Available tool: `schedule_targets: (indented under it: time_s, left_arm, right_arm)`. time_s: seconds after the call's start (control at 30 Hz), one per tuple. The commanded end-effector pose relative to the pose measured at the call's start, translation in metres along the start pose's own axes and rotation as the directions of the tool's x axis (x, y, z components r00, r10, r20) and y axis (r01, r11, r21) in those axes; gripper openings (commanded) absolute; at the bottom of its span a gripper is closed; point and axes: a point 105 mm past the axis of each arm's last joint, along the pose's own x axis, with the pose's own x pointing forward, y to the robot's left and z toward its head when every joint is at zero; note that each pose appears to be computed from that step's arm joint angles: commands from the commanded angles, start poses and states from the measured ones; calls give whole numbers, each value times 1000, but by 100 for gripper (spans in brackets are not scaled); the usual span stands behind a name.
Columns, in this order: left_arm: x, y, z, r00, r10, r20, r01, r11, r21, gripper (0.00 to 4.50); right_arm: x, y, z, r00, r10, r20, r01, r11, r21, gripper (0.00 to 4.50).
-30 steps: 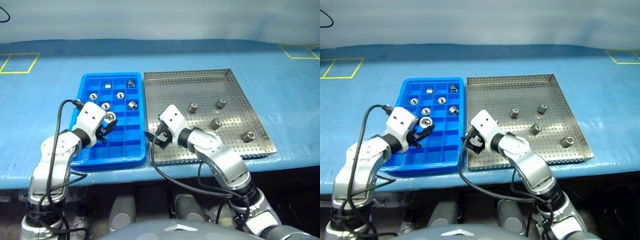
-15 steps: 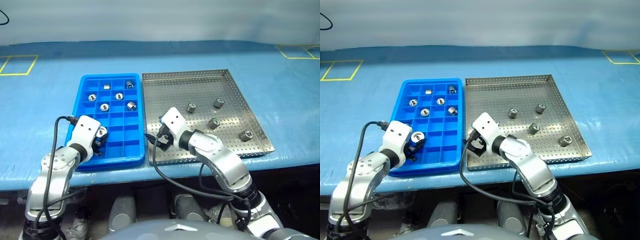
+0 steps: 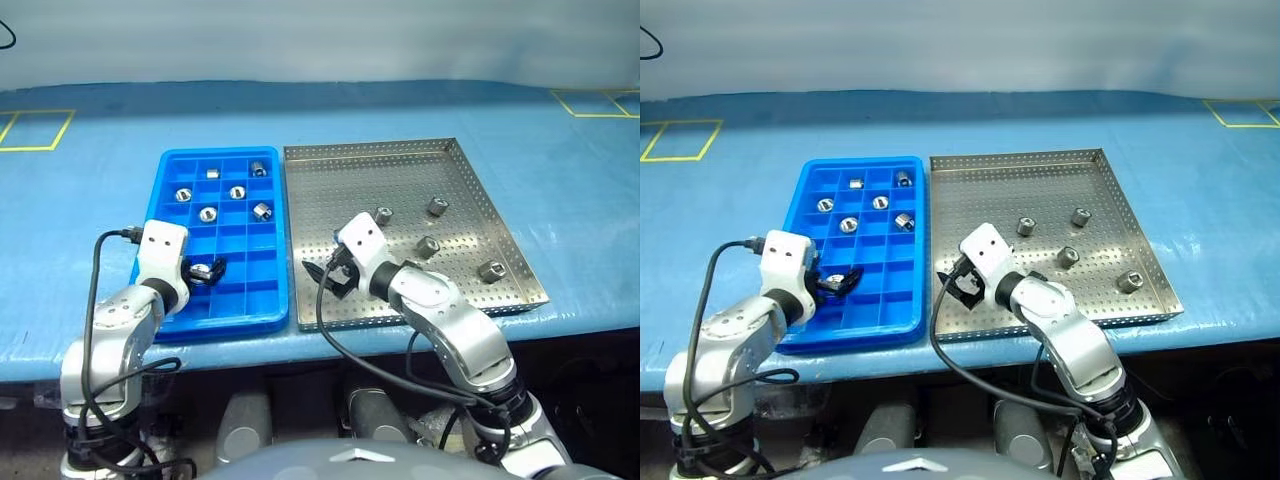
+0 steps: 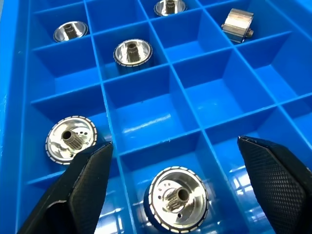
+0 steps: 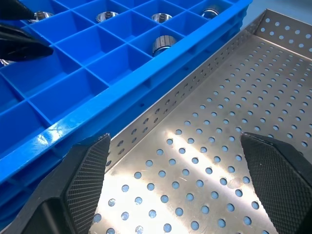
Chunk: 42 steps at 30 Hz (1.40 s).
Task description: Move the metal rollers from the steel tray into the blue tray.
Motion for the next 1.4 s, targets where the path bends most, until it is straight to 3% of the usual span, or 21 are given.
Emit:
schedule_targets:
  time_s: [0.03,0.13,0.37,0.63,0.9,1.07,1.4]
  left_arm:
    - [0,-26,51,964,-168,206,149,983,102,446]
    - [11,-50,74,914,-337,225,295,934,201,446]
    - [66,-93,95,844,-527,102,475,821,317,446]
    - [130,-155,100,808,-585,71,545,788,287,446]
    - [160,-201,95,833,-548,75,515,818,257,446]
    - [169,-207,86,874,-482,59,453,854,257,446]
    - [181,-183,72,952,-304,41,289,933,215,446]
  right_arm:
    - [-9,-6,15,997,-38,63,38,999,2,450]
    - [-14,-14,14,994,-84,63,83,996,17,450]
    - [-38,-34,1,976,-216,28,214,976,41,450]
    - [-65,-53,-12,917,-398,-12,397,913,92,450]
    - [-76,-50,-13,888,-460,-15,458,880,128,450]
    - [-79,-50,-14,878,-479,-19,477,868,138,450]
    - [-80,-50,-17,875,-483,-29,482,864,146,450]
